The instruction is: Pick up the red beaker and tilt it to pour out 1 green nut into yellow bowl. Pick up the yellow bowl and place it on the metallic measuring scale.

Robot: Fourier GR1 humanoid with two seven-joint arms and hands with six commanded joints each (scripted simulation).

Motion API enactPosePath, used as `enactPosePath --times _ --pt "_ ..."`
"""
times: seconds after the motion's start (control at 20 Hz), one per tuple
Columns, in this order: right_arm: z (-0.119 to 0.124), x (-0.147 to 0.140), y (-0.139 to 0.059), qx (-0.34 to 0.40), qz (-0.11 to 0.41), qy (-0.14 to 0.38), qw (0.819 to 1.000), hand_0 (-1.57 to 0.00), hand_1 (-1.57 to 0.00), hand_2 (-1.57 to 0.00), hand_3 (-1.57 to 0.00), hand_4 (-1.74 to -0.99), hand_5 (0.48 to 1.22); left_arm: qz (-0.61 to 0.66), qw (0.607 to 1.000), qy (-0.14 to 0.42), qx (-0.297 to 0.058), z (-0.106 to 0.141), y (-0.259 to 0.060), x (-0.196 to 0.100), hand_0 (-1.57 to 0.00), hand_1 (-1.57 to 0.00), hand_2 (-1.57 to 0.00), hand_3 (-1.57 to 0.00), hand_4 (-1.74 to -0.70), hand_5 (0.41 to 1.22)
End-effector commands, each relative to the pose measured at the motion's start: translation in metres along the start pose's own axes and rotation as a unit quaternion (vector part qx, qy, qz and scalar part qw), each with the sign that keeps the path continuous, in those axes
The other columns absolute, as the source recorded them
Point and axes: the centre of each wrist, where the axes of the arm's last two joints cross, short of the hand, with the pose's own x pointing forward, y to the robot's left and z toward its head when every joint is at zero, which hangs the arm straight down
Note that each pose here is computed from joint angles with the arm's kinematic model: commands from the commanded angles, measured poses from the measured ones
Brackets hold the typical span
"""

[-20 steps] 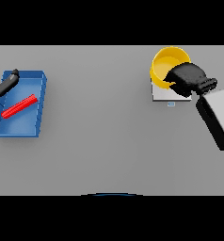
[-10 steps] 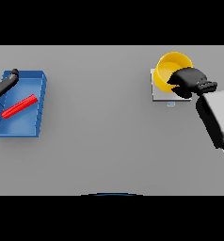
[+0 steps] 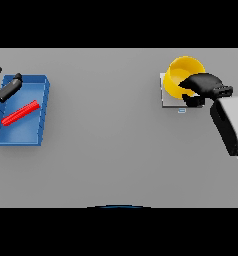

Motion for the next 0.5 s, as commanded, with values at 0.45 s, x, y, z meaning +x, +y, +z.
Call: enactPosePath --times 0.45 --pt "-0.0004 -0.0025 0.0025 0.025 0.014 0.007 1.0 -0.04 -0.06 -0.1 -0.27 -1.41 0.759 0.001 1.0 -0.001 0.002 0.0014 0.003 -0.0014 0.0 0.0 0.0 0.0 -0.72 0.693"
